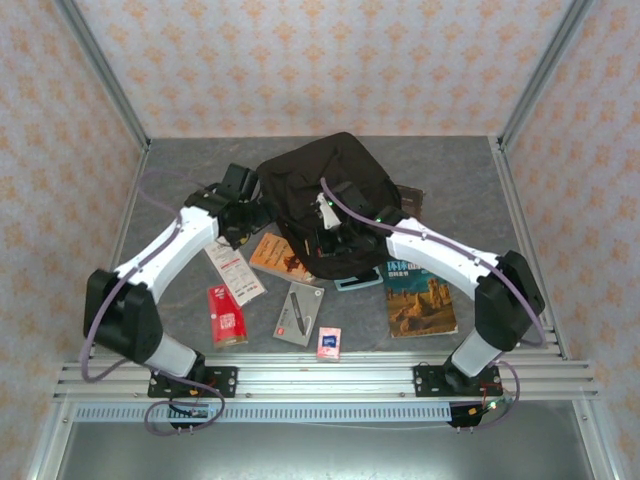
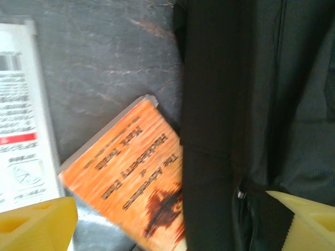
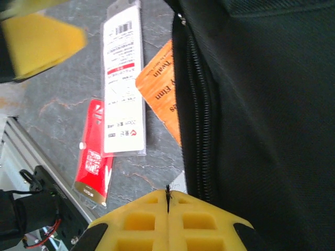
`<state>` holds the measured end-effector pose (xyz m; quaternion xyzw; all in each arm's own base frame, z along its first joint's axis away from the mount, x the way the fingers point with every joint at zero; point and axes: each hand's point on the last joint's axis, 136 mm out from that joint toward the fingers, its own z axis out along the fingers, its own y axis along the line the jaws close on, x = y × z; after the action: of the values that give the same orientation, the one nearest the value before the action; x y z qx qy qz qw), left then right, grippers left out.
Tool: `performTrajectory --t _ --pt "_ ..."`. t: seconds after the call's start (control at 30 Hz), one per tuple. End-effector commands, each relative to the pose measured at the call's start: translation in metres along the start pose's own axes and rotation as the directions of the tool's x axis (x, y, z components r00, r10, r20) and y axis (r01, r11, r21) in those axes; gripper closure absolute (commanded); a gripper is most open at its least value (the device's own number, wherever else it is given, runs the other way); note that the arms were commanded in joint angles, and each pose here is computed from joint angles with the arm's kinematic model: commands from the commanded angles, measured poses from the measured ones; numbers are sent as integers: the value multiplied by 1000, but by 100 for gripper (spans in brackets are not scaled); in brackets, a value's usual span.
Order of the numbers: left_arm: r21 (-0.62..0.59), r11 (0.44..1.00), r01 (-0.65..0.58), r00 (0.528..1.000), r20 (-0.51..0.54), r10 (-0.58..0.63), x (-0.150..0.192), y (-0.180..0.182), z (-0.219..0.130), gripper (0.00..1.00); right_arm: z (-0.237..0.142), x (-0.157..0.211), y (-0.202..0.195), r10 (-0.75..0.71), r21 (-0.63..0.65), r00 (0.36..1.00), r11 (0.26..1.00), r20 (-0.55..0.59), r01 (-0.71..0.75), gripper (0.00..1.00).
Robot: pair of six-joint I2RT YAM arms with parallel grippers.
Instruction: Pack books, pencil case, and school supplies into a backpack
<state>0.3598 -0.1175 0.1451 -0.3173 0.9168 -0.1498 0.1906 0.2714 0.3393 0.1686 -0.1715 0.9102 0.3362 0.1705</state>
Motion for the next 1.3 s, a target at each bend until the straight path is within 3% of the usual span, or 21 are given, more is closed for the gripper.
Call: performTrajectory --t 0.0,0.3,0.4,0.5,0.8,1.27 --pt "85 995 52 999 9 -53 -17 -30 8 12 -11 -13 15 -21 -74 998 997 63 26 100" --pt "82 992 94 996 -12 -94 -26 -46 53 16 -6 -14 8 -15 -83 999 996 51 20 100" --pt "101 990 94 996 -17 -93 -30 -56 60 23 -3 -13 7 -9 -89 999 996 40 12 100" --pt "101 992 80 997 -16 -79 -33 -60 67 36 -2 -14 7 -7 -92 999 996 43 11 100" --pt "128 989 79 997 -21 -77 -42 -74 93 100 -2 -21 12 -7 -99 999 995 40 11 100" --pt "7 1000 10 997 71 -11 -96 -58 78 100 -24 -4 -7 -119 36 993 992 4 119 100"
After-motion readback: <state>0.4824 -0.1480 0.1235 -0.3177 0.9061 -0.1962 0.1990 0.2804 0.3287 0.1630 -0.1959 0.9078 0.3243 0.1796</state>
